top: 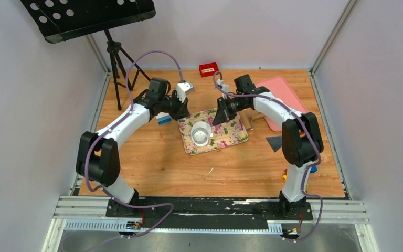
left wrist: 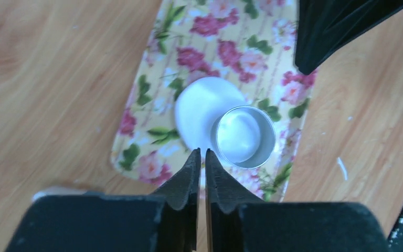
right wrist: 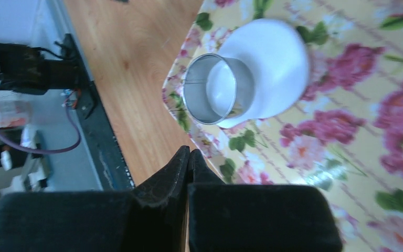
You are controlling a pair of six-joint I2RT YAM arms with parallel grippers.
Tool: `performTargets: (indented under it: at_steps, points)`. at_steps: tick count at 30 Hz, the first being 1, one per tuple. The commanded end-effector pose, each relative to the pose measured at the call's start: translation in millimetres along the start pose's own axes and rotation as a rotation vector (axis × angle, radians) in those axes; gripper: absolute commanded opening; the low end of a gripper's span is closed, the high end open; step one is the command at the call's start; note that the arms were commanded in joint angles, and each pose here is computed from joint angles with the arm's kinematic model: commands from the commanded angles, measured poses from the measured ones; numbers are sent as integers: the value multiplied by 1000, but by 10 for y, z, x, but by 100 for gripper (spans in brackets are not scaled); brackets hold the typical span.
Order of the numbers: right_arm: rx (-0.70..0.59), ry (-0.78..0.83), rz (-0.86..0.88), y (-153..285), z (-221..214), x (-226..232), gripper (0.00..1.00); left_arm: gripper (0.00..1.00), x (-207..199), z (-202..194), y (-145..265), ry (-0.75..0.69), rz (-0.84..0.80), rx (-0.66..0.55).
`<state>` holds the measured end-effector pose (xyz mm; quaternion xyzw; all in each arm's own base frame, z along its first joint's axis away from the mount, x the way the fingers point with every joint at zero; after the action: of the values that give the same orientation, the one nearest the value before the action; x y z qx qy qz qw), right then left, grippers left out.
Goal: Roll out the dumpling wrappers from the dough
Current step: Press the dumpling wrapper on the work surface.
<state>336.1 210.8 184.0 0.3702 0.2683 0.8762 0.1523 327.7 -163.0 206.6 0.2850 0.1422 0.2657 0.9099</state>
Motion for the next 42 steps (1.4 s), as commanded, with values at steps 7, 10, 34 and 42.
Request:
performTargets:
  at_steps: [7,10,34,42]
  points:
    - [18,-151,363,-365,-81,27,0,0,-367,-131,-227,108,-422,-131]
    - [31,-191,385,-466,-106,-49,0,0,-387,-244,-291,130,-468,-107]
    - [71,-300,374,-844,-164,-342,0,0,-275,-732,-651,230,-519,11]
    - [87,-316,330,-900,-258,-423,0,0,-241,-816,-724,254,-503,41]
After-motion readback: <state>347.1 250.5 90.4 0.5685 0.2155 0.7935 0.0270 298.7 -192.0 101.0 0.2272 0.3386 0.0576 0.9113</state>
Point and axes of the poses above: each gripper's point midway between its finger pads, its own y axis back along the fingers, its own x axis along the line the jaws close on, z = x × y, the point moved 8 cm from there along y, back along the fingers, and after that the axes turned 1 degree about y, right-handed, at the moved point
